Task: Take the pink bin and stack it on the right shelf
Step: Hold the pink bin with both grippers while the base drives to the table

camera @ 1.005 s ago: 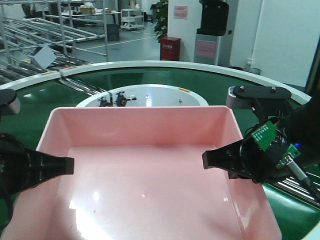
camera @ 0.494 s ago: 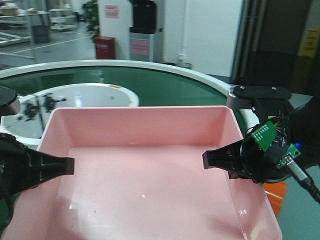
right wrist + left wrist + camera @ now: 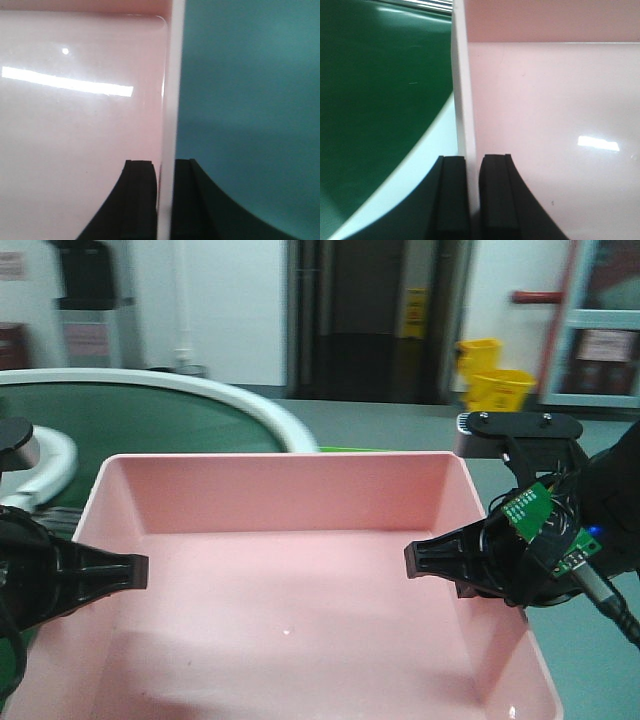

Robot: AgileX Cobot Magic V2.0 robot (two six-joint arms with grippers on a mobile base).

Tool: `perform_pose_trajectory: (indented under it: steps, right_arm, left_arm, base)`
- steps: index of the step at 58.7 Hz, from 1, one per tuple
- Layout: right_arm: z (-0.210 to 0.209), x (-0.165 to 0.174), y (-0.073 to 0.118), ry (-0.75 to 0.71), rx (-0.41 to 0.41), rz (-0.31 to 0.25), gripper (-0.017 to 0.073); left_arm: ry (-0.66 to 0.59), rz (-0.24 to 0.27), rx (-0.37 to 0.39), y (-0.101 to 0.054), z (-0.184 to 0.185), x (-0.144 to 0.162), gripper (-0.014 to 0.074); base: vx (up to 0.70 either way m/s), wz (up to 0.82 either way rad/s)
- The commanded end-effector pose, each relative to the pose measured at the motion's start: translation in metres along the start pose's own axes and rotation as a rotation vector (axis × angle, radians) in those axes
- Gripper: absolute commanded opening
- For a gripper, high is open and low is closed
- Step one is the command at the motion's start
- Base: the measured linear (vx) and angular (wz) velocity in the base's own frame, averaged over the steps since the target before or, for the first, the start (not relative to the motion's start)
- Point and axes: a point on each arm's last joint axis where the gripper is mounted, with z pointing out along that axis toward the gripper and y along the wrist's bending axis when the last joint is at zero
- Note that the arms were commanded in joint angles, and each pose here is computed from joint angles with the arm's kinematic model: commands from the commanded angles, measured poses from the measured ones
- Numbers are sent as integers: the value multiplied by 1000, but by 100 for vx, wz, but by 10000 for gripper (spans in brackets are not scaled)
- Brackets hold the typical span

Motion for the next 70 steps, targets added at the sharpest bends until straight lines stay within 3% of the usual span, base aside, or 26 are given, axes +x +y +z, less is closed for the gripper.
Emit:
perform_pose_trajectory:
  steps: [1, 30, 70]
  right_arm:
    - [-20, -11, -4, -128, -13, -18, 74]
    - [-21, -11, -4, -130, -13, -19, 74]
    - [-21, -11, -4, -130, -13, -19, 74]
  left_arm:
    - [-116, 3, 71, -5, -14, -13, 111]
    - [-117, 3, 72, -5, -15, -13, 111]
    - [-117, 3, 72, -5, -15, -13, 111]
  base:
    - [-10, -89]
    - [-4, -89]
    - [17, -18]
